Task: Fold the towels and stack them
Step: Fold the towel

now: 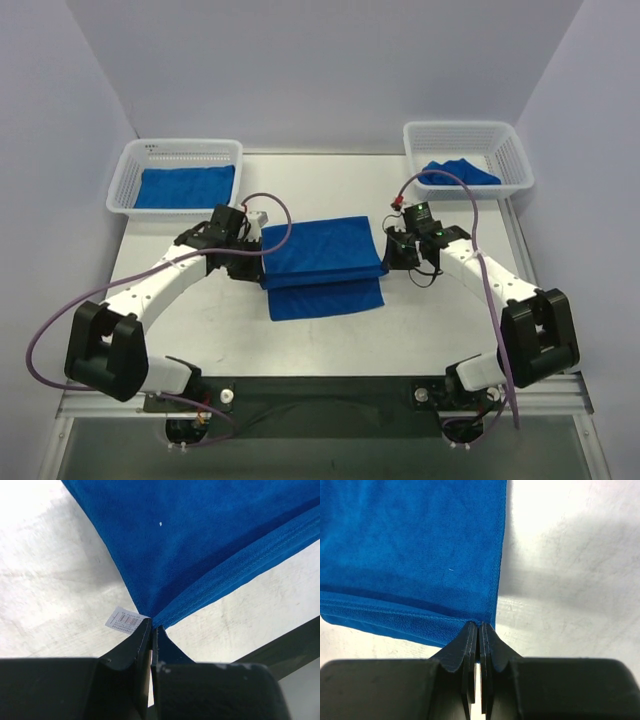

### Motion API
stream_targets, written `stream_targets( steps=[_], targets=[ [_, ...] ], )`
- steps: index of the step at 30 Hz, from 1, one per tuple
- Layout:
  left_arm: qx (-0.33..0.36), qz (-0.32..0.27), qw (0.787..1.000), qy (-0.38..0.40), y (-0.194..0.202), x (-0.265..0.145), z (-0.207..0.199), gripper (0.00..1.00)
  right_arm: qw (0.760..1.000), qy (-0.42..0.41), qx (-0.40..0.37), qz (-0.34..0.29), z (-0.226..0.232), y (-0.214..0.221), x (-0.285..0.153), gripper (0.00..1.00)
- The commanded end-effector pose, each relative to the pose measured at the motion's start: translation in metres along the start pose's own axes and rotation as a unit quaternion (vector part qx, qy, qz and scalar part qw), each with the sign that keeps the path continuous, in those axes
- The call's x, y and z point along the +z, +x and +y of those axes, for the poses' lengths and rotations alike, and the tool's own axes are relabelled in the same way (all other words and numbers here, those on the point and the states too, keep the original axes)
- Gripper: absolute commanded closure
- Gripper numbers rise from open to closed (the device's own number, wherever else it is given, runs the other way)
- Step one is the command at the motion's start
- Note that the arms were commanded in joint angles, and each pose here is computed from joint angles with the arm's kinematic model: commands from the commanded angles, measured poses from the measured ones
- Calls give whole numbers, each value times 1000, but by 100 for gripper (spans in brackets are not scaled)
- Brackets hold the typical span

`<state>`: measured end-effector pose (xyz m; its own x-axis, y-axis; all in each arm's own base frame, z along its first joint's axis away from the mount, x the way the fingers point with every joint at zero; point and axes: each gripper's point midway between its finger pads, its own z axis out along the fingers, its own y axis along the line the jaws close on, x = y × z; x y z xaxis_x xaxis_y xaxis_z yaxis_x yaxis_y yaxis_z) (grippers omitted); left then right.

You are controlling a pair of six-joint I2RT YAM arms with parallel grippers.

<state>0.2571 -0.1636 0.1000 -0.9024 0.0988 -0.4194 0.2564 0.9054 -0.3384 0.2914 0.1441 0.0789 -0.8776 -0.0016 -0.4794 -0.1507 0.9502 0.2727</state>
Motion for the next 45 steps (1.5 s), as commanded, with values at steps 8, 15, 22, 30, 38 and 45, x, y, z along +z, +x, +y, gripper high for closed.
stream_targets(
  steps=[8,15,22,30,38,45],
  targets=[
    [-42,98,994,-20,60,40,19,96,992,61,17,112,-29,53,36,99],
    [-64,110,992,-21,75,39,20,60,988,53,23,144,-22,73,37,77],
    [-84,93,992,29,82,19,-6,22,992,37,14,119,-12,79,9,50],
    [-43,0,998,45,25,-14,-24,21,996,3,-57,69,16,35,-15,46],
    [-10,37,999,30,0,17,-25,35,992,-3,-95,82,36,10,9,64],
    [40,79,995,51,10,36,-49,41,986,-2,-119,120,47,15,39,73]
  ],
)
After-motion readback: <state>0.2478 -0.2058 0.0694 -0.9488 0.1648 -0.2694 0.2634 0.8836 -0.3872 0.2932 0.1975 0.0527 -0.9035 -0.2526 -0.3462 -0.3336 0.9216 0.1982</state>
